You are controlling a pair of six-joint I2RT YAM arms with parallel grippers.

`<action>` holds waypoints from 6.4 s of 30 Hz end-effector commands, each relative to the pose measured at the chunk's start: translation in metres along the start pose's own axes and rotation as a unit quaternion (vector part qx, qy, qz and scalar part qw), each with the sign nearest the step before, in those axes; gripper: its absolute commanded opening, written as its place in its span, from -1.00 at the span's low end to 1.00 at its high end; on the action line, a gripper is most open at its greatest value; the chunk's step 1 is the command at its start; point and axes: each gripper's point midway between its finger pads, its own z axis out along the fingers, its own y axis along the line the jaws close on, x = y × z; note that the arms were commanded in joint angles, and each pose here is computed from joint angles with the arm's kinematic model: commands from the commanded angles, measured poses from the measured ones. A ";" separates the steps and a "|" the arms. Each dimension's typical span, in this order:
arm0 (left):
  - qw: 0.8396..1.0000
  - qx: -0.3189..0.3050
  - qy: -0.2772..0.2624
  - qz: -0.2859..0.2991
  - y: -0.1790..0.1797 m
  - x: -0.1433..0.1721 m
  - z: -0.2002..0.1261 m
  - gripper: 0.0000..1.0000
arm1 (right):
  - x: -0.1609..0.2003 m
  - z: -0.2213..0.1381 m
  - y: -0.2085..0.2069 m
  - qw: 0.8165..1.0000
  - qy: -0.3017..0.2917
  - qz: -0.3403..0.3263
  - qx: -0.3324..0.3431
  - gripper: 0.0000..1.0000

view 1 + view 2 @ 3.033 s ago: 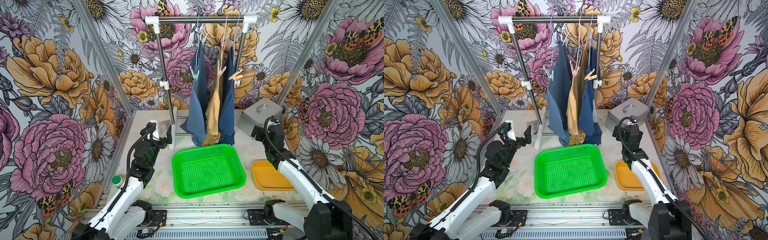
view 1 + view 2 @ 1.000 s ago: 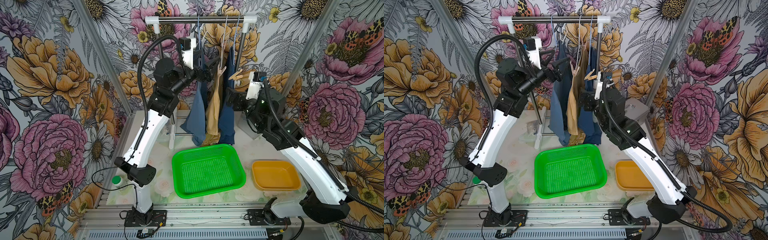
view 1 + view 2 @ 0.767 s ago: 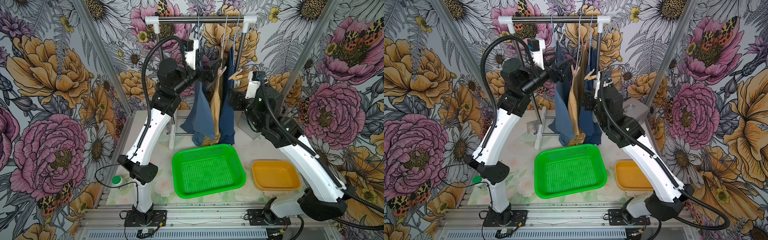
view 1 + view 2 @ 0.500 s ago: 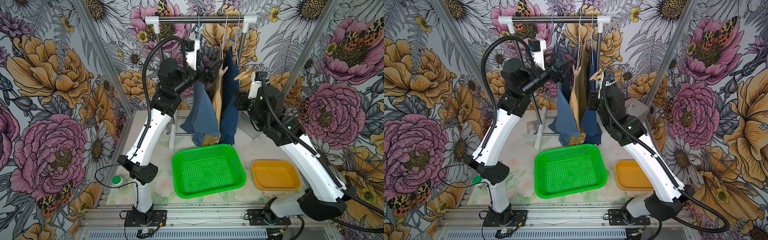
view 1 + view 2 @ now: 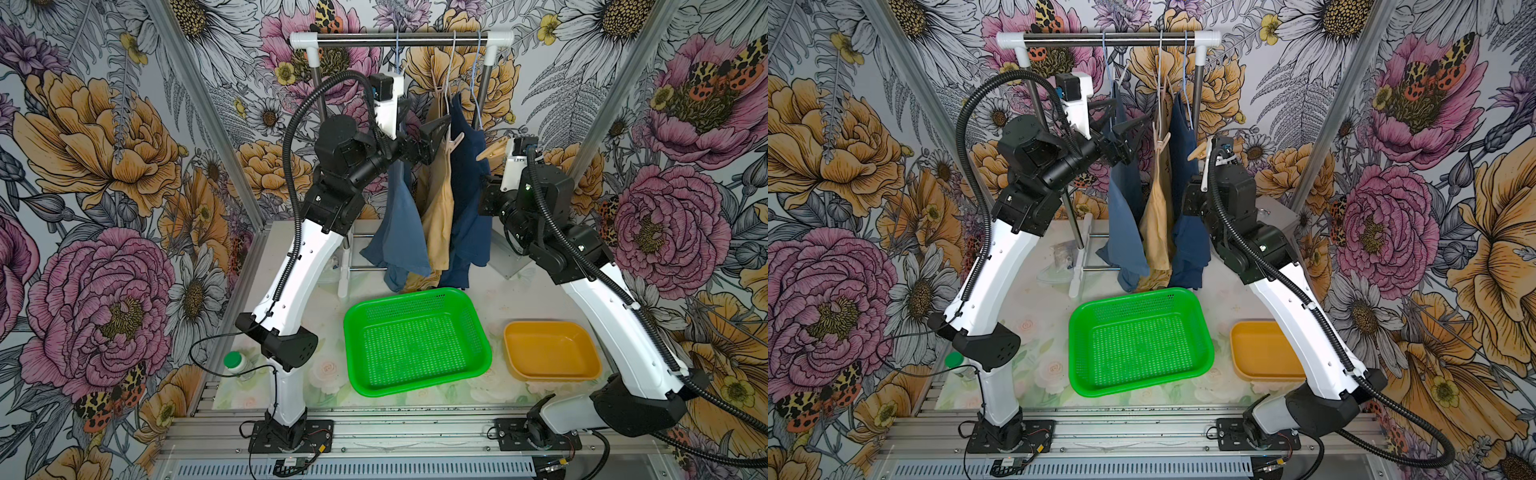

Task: Remove the clothespins securing t-shirts to the hanger
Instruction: Pick up the hanger from the clothes rail.

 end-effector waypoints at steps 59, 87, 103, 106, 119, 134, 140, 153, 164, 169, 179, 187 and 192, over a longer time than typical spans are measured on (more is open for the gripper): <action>0.998 -0.055 0.002 0.013 0.013 0.005 0.007 0.97 | -0.082 -0.047 0.009 0.986 -0.144 -0.066 -0.048 -1.00; 0.999 -0.033 -0.014 -0.013 0.006 -0.006 0.008 0.97 | -0.097 -0.083 0.001 0.978 -0.189 -0.068 -0.052 -1.00; 0.999 -0.004 -0.014 -0.037 -0.008 -0.008 0.006 0.97 | -0.098 -0.123 -0.013 0.973 -0.212 -0.062 -0.060 -1.00; 0.999 0.007 -0.004 -0.044 -0.014 -0.004 0.005 0.96 | -0.101 -0.135 -0.017 0.971 -0.222 -0.059 -0.062 -1.00; 0.999 0.017 0.025 -0.036 -0.041 -0.003 -0.025 0.97 | -0.114 -0.197 -0.045 0.959 -0.272 -0.074 -0.043 -1.00; 0.998 0.019 0.049 -0.015 -0.072 0.007 -0.053 0.97 | -0.116 -0.284 -0.069 0.943 -0.318 -0.063 -0.076 -1.00; 0.998 0.005 0.056 -0.010 -0.071 0.011 -0.070 0.98 | -0.120 -0.316 -0.061 0.931 -0.334 -0.072 -0.128 -1.00; 0.996 -0.058 0.070 -0.006 -0.055 0.022 -0.136 0.98 | -0.153 -0.358 -0.025 0.892 -0.370 -0.068 -0.249 -1.00; 0.992 -0.105 0.069 -0.001 -0.041 0.028 -0.184 0.98 | -0.150 -0.317 0.020 0.884 -0.315 -0.052 -0.341 -1.00; 0.990 -0.119 0.072 0.000 -0.036 0.035 -0.197 0.98 | -0.138 -0.296 0.037 0.878 -0.297 -0.039 -0.374 -1.00; 0.987 -0.137 0.084 0.002 -0.030 0.050 -0.214 0.98 | -0.089 -0.244 0.059 0.874 -0.263 -0.043 -0.406 -1.00; 0.986 -0.142 0.088 -0.002 -0.028 0.054 -0.217 0.98 | -0.058 -0.220 0.075 0.861 -0.252 -0.052 -0.439 -1.00; 0.985 -0.143 0.093 -0.007 -0.027 0.059 -0.214 0.98 | -0.033 -0.205 0.075 0.860 -0.257 -0.056 -0.437 -1.00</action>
